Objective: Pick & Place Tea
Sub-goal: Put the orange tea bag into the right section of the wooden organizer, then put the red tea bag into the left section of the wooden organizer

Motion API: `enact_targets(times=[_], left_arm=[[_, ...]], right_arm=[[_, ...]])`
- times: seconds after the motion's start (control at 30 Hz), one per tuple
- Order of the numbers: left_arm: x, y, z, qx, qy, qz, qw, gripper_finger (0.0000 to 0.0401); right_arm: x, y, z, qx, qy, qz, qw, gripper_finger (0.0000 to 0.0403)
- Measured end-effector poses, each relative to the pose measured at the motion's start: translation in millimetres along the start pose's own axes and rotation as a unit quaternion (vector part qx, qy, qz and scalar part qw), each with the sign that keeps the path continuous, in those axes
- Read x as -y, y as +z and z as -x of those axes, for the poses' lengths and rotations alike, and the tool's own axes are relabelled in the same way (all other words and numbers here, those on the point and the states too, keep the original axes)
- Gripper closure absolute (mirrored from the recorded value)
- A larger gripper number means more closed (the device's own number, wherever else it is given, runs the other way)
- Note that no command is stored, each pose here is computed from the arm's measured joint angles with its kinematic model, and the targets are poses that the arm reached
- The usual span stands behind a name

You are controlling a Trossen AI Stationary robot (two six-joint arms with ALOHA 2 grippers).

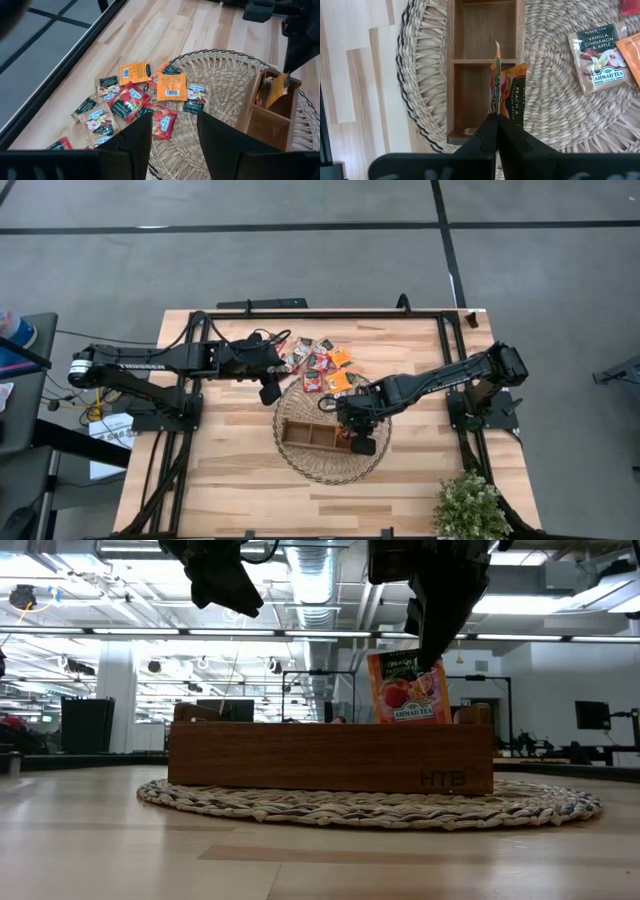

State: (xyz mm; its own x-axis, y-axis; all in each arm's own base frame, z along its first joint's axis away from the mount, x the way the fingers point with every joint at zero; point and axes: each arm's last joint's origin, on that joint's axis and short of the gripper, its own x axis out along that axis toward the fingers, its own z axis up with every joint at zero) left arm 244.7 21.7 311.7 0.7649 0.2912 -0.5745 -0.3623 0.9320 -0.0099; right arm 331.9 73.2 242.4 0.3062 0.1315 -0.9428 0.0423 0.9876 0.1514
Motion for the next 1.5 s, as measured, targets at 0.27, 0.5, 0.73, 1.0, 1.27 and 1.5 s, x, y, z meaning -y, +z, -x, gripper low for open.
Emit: enact_targets(times=[0.27, 0.5, 0.73, 1.0, 1.27, 1.5], left_arm=[[0.2, 1.1, 0.1, 0.006, -0.001, -0.009, 1.000, 0.0252], [0.2, 1.2, 0.1, 0.006, 0.000, -0.009, 1.000, 0.0252], [0.0, 1.3, 0.1, 0.006, 0.000, -0.009, 1.000, 0.0252], [0.1, 1.5, 0.1, 0.008, 0.000, -0.009, 1.000, 0.0252], [0.1, 1.4, 0.1, 0.007, 0.000, -0.017, 1.000, 0.0252], [-7.6, 0.2, -5.4, -0.007, 0.022, -0.031, 0.999, 0.0252]], right_arm=[[1.2, 0.9, -5.1, -0.009, 0.004, -0.004, 1.000, 0.0403], [1.8, 1.3, -22.1, -0.037, 0.010, -0.006, 0.999, 0.0403], [4.5, 2.3, -25.3, -0.041, 0.008, -0.026, 0.999, 0.0397], [8.8, 1.5, -21.0, -0.045, 0.004, -0.033, 0.998, 0.0337], [6.0, 13.9, 5.1, -0.034, 0.005, -0.009, 0.999, 0.0294], [8.0, 29.1, 46.7, 0.030, -0.022, 0.002, 0.999, 0.0285]])
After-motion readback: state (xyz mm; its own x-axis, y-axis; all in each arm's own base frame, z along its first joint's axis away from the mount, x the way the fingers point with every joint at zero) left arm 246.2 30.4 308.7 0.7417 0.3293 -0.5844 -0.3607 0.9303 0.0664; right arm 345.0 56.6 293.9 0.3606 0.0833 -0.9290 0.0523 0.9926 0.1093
